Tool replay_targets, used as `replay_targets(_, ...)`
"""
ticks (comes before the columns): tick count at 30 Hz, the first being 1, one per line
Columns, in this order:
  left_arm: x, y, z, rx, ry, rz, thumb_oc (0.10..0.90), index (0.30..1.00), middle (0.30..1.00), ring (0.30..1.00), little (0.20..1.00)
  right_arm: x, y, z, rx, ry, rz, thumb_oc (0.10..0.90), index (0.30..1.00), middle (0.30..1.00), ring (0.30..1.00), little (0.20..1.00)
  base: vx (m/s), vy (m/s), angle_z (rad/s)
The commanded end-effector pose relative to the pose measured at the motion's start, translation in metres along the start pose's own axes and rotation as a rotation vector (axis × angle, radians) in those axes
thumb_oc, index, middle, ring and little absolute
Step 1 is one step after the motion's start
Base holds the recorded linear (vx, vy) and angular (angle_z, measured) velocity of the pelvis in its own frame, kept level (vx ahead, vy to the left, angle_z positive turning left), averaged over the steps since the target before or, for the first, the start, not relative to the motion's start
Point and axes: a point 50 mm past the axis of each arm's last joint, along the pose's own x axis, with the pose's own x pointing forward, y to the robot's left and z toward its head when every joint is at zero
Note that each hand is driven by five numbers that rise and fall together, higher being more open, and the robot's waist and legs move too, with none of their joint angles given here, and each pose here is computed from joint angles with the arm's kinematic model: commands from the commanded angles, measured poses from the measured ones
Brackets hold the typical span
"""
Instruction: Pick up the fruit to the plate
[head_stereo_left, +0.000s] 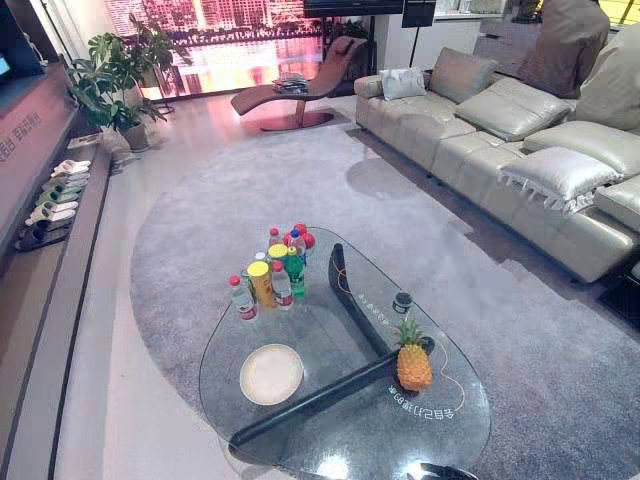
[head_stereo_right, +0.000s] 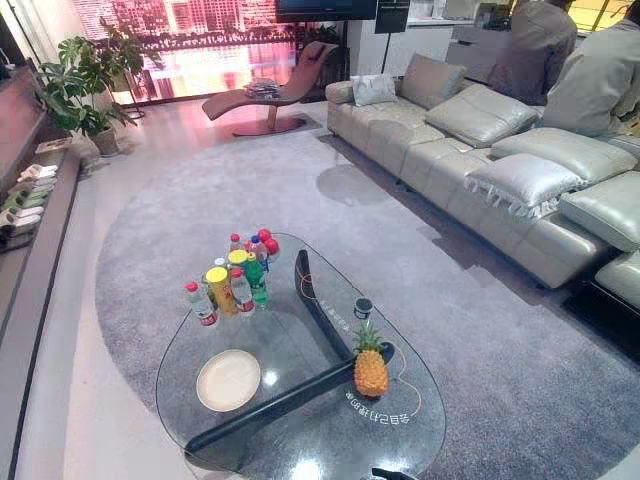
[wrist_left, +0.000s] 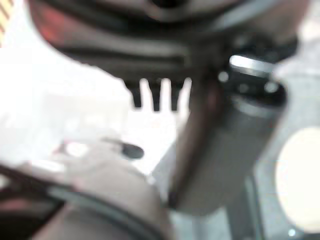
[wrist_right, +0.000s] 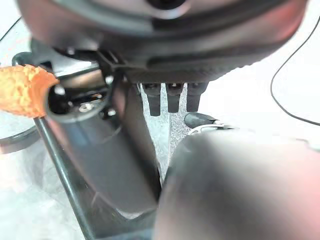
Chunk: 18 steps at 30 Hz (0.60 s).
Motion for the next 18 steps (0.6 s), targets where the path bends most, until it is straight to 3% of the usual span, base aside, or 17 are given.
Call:
replay_targets(1,0.001,-0.0036,0.0207,0.017,-0.021,-0.012,0.8,0.9,0.9,0.9,0.9,0.0008,0.0035,-0.0078,-0.023,0.076,0.026,0.8,0.9,0.9,0.9,0.9,0.44,0.181,-0.48)
replay_targets(18,0.0009,-0.0029,0.0191,0.013,-0.041,-0.013,0.8,0.9,0.9,0.9,0.9,0.0008,0.0036,-0.009,-0.025,0.078,0.015,0.8,0.9,0.9,0.9,0.9,0.0,0.0,0.0)
